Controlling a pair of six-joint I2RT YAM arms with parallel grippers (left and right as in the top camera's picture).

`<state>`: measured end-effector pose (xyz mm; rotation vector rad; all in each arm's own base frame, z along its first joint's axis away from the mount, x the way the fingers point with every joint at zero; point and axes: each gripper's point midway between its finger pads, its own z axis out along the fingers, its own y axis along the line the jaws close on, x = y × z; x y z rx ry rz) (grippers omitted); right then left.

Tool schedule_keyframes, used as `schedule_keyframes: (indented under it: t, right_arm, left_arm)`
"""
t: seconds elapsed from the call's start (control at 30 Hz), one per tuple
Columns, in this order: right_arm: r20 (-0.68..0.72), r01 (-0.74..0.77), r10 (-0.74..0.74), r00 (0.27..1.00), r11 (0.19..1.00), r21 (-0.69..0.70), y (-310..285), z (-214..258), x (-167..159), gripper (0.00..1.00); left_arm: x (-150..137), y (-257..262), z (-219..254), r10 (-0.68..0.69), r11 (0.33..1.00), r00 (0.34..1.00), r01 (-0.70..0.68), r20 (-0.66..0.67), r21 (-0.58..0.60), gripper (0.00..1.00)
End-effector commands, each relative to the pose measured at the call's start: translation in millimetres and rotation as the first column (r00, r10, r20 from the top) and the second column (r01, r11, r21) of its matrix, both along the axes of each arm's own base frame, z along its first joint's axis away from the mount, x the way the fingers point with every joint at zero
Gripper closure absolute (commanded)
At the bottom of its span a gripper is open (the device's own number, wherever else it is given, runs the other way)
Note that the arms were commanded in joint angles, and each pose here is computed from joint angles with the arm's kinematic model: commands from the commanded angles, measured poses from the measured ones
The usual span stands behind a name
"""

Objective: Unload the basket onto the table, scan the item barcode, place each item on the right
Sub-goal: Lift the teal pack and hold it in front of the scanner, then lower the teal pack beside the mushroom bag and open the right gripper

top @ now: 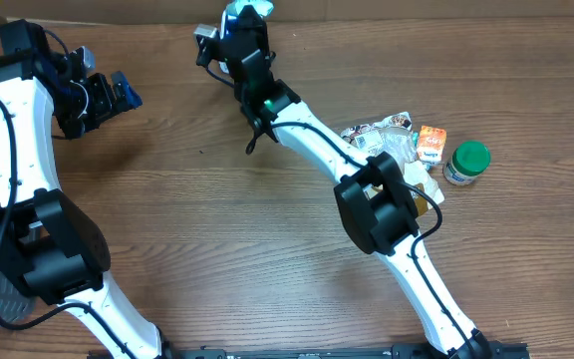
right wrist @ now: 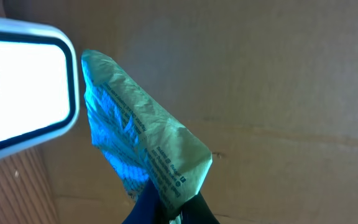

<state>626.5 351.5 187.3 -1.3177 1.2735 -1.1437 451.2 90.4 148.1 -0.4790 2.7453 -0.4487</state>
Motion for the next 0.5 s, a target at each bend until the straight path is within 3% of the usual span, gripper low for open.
schedule_keyframes:
  t: [0.0,0.13,0.2,0.3,0.37,0.47]
  right_arm:
    - [0.055,0.013,-0.023,0.998,0.984,0.179,-1.9,60.8,-11.0,0.96]
    - [0.001,0.050,-0.054,0.999,0.927,0.371,-16.2,105.6,-29.7,0.96]
    - [-0.104,0.113,-0.072,0.992,0.872,0.476,-28.0,121.6,-53.0,0.96]
    - [-0.418,0.383,-0.075,0.905,0.568,0.728,-58.1,117.3,-109.6,0.96]
    - [-0.572,0.548,-0.080,0.816,0.419,0.724,-80.0,101.9,-134.3,0.96]
    - [-0.794,0.781,-0.048,0.606,0.223,0.583,-108.6,67.7,-173.5,0.96]
  left_arm:
    - [3.0,-0.6,6.4,-0.018,1.000,1.000,0.017,0.022,0.015,0.00]
    - [3.0,-0.6,6.4,-0.018,1.000,1.000,0.017,0.022,0.015,0.00]
    - [2.9,-0.6,6.4,-0.018,1.000,1.000,0.017,0.021,0.015,0.01]
    - [3.0,-0.6,6.4,-0.018,1.000,1.000,0.017,0.022,0.015,0.00]
    - [3.0,-0.6,6.4,-0.018,1.000,1.000,0.017,0.022,0.015,0.00]
    - [3.0,-0.5,6.4,-0.018,1.000,1.000,0.017,0.022,0.015,0.00]
